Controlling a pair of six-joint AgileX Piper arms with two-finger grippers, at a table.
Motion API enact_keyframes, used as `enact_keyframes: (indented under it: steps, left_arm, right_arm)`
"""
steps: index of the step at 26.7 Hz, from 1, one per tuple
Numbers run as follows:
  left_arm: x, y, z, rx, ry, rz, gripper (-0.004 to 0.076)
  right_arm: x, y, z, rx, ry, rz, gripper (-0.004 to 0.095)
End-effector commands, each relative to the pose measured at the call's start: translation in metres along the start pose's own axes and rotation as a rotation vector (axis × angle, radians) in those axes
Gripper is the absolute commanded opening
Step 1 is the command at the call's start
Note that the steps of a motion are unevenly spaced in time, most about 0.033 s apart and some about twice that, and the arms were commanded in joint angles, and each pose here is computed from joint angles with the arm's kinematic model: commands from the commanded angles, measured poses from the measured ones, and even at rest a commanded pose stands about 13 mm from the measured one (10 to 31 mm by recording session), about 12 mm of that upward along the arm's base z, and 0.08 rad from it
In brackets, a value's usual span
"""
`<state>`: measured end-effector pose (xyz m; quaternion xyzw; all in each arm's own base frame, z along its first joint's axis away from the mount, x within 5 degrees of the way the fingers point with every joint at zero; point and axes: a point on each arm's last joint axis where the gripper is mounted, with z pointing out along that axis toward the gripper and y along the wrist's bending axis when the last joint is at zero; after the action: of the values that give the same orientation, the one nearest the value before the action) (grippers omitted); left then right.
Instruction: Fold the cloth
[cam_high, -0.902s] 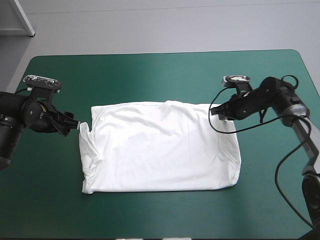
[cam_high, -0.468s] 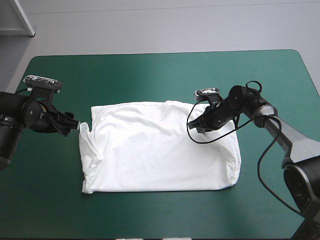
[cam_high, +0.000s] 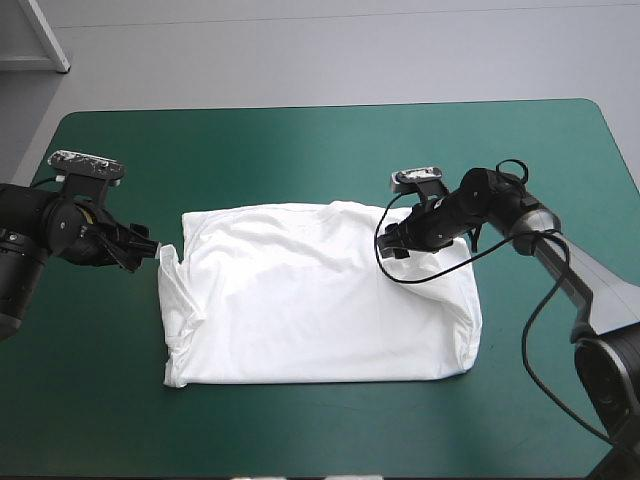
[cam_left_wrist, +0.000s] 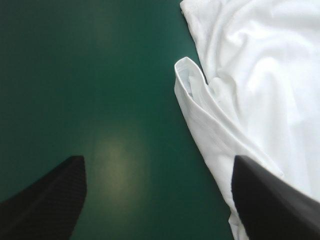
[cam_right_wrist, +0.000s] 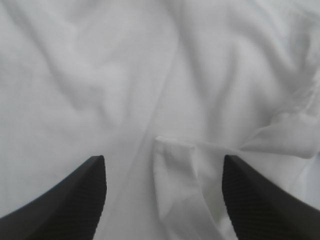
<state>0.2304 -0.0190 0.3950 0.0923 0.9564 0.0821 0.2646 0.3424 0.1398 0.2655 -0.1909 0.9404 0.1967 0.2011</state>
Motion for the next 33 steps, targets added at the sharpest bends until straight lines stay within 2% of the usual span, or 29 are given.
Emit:
enact_keyframes:
  steps: [1,5,10,16,20,24,33]
  left_arm:
    - [-0.005,0.003,-0.015,-0.009,-0.093,-0.015,0.0584]
    - [-0.008,0.004,-0.015,-0.020,-0.126,-0.072,0.0584]
    - [-0.011,0.005,-0.007,-0.044,-0.185,-0.113,0.0584]
    - [0.006,0.017,0.036,-0.017,-0.108,-0.213,0.0584]
    - [0.025,0.029,0.067,0.086,-0.060,-0.318,0.0568]
    - [0.034,0.041,0.089,0.194,-0.078,-0.415,0.0544]
    - [0.020,0.045,0.161,0.299,-0.067,-0.505,0.0542]
  right_arm:
    - [-0.020,0.018,-0.058,0.026,-0.182,-0.040,0.0644]
    - [-0.028,0.028,-0.101,0.084,-0.243,-0.084,0.0644]
    - [-0.019,0.044,-0.144,0.083,-0.250,-0.114,0.0644]
    - [0.001,0.052,-0.172,0.116,-0.224,-0.144,0.0644]
    - [0.013,0.056,-0.185,0.121,-0.239,-0.153,0.0644]
    - [0.023,0.058,-0.189,0.121,-0.238,-0.153,0.0644]
    - [0.054,0.055,-0.179,0.113,-0.174,-0.126,0.0591]
